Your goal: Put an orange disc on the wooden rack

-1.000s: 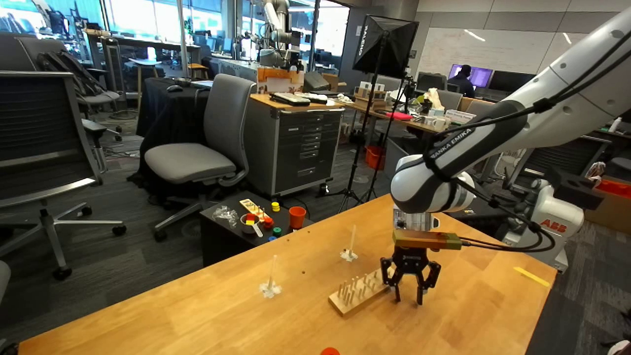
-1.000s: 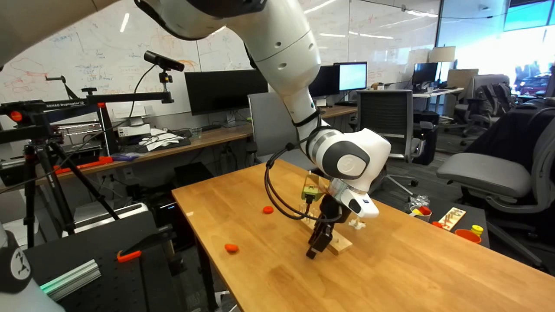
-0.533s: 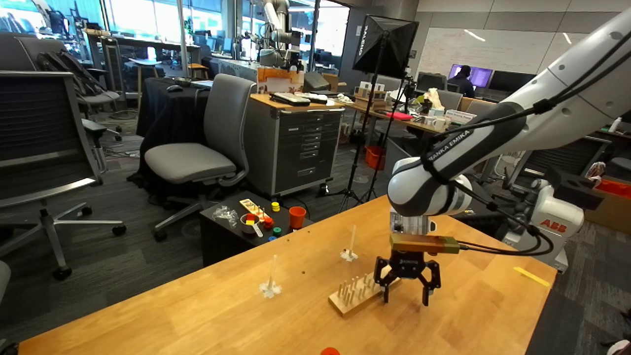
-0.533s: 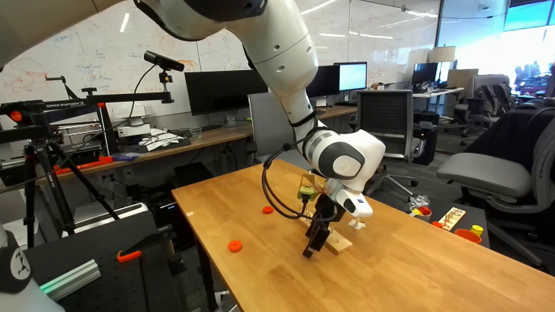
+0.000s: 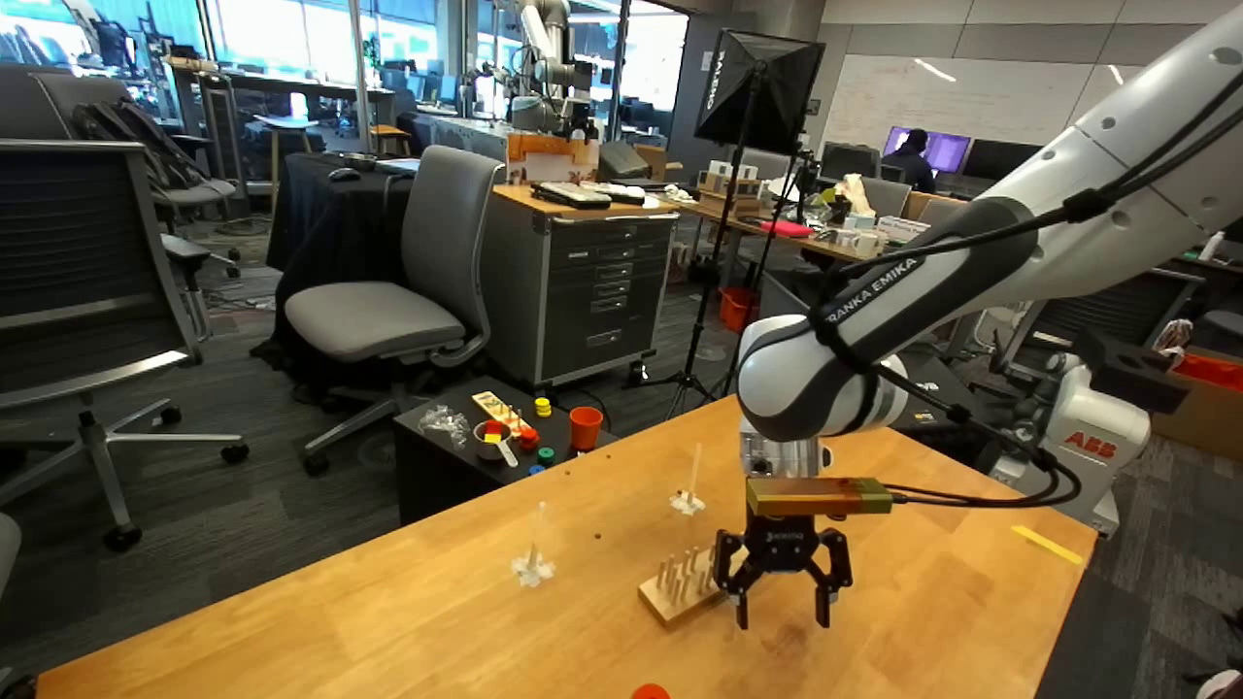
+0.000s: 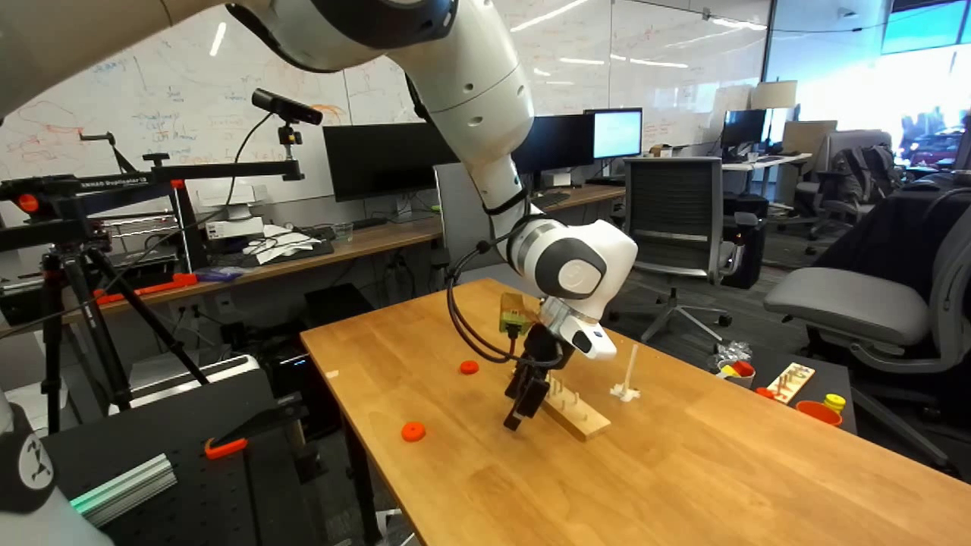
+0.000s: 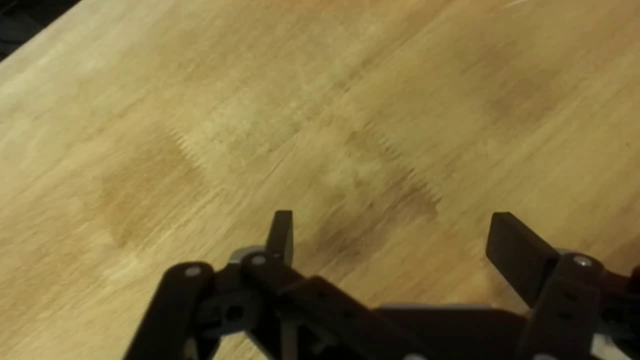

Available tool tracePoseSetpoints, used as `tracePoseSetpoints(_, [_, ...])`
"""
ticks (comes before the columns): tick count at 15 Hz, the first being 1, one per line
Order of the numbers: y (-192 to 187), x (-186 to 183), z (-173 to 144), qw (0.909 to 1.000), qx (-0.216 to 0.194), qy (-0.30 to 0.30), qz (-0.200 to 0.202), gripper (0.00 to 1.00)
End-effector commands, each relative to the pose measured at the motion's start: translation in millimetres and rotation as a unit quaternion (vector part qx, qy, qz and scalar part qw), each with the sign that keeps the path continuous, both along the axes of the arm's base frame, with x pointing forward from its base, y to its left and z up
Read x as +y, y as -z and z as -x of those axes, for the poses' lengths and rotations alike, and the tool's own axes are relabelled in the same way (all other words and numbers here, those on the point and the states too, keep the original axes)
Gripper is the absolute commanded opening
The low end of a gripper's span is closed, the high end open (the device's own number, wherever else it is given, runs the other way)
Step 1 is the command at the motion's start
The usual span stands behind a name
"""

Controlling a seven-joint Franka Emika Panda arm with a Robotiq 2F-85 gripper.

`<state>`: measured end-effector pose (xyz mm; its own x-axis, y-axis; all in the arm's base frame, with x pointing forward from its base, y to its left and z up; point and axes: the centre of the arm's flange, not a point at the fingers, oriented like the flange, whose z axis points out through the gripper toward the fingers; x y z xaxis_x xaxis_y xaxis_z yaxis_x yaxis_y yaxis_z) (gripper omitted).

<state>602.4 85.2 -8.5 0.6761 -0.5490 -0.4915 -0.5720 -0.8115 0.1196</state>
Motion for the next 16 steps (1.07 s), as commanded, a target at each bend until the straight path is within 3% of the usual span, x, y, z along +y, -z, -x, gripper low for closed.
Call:
tracePoseSetpoints(1, [-1, 33, 2, 0.9975, 0.028, -0.061, 0.021, 1.00])
tracePoseSetpoints(5, [4, 68, 20, 0.9873, 0.060, -0.139, 0.049, 1.00])
tracePoseSetpoints(8, [5, 90, 35, 0.9713, 0.077, -0.214, 0.070, 1.00])
tracePoseSetpoints(12, [-3, 127, 68, 0.9458, 0.071, -0.313, 0.046, 1.00])
tracePoseSetpoints(16, [-14, 165, 100, 0.9213, 0.038, -0.387, 0.012, 1.00])
